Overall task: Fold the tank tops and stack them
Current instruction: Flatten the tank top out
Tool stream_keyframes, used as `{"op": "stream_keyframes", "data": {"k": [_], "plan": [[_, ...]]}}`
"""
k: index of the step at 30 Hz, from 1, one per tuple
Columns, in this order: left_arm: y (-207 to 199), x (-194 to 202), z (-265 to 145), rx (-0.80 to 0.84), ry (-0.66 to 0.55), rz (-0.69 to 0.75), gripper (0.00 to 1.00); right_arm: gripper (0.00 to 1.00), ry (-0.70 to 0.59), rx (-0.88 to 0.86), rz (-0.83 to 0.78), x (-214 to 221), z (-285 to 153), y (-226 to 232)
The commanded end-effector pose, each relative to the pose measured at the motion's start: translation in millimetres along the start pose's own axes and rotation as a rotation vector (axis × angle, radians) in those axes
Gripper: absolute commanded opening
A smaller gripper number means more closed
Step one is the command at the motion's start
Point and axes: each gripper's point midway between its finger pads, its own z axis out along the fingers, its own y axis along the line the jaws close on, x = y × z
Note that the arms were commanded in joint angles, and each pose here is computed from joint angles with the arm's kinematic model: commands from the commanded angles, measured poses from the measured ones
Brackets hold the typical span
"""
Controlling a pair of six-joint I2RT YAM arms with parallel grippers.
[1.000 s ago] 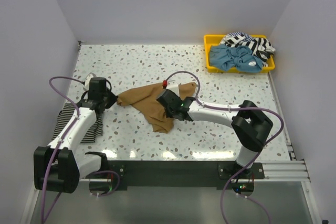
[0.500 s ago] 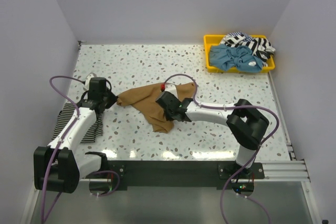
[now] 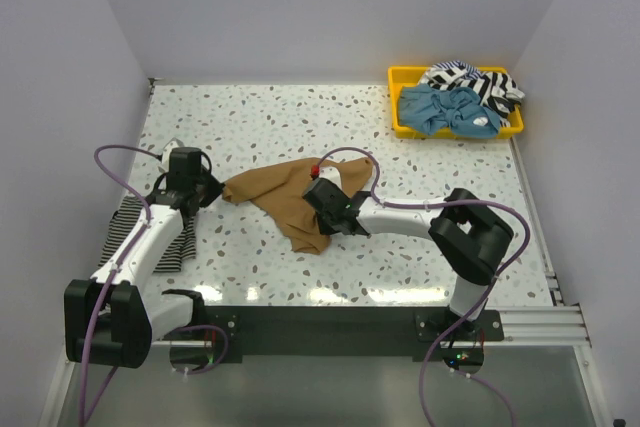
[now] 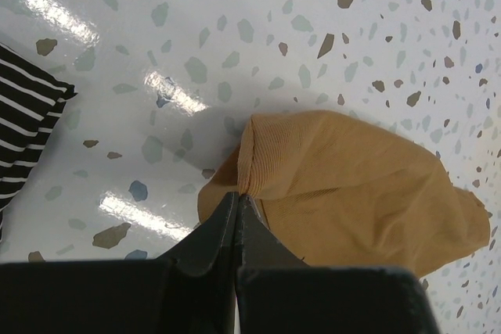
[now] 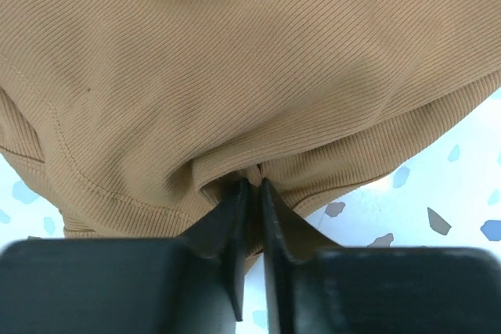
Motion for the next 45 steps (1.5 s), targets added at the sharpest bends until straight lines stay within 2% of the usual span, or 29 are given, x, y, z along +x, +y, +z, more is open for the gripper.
{"op": "stream_keyframes", "data": {"k": [1, 2, 4, 7, 14, 24, 26, 30, 34, 36, 37, 39, 42, 43, 45], "plan": [[-12, -13, -2, 0.054, -0.041, 0.009, 0.00, 0.10, -0.010, -0.033, 0.040, -4, -3, 5], [-12, -14, -2, 0.053, -0.044, 0.009, 0.00, 0.04, -0.010, -0.035, 0.047, -5, -4, 4], [-15, -18, -4, 0.059, -0.050, 0.011, 0.00, 0.00, -0.015, -0.041, 0.068, -11, -10, 3], [-21, -26, -8, 0.070, -0.065, 0.015, 0.00, 0.00, -0.041, -0.014, 0.104, -24, -26, -8], [-47, -61, -33, 0.130, -0.128, 0.010, 0.00, 0.00, -0.192, 0.030, 0.189, -85, -104, -39], [-87, -106, -80, 0.242, -0.184, -0.022, 0.00, 0.00, -0.317, 0.039, 0.261, -128, -182, -80], [-89, -103, -85, 0.259, -0.169, -0.025, 0.00, 0.00, -0.286, 0.060, 0.252, -119, -186, -87], [-70, -84, -82, 0.226, -0.136, -0.021, 0.00, 0.00, -0.195, 0.065, 0.262, -76, -166, -93], [-32, -29, -58, 0.187, -0.019, -0.007, 0.00, 0.00, -0.036, 0.064, 0.284, -4, -124, -97], [-21, -14, -52, 0.188, 0.002, 0.009, 0.00, 0.00, 0.002, 0.067, 0.320, 26, -111, -103], [-5, 9, -42, 0.167, 0.056, 0.010, 0.00, 0.00, 0.014, 0.062, 0.334, 35, -108, -103], [9, 30, -34, 0.160, 0.095, 0.022, 0.00, 0.04, 0.031, 0.052, 0.374, 54, -102, -106], [22, 47, -28, 0.146, 0.138, 0.035, 0.00, 0.16, 0.039, 0.049, 0.406, 67, -101, -107], [24, 50, -28, 0.147, 0.144, 0.040, 0.00, 0.24, 0.035, 0.049, 0.410, 69, -102, -107], [26, 52, -28, 0.147, 0.142, 0.046, 0.00, 0.30, 0.024, 0.065, 0.424, 71, -103, -111]]}}
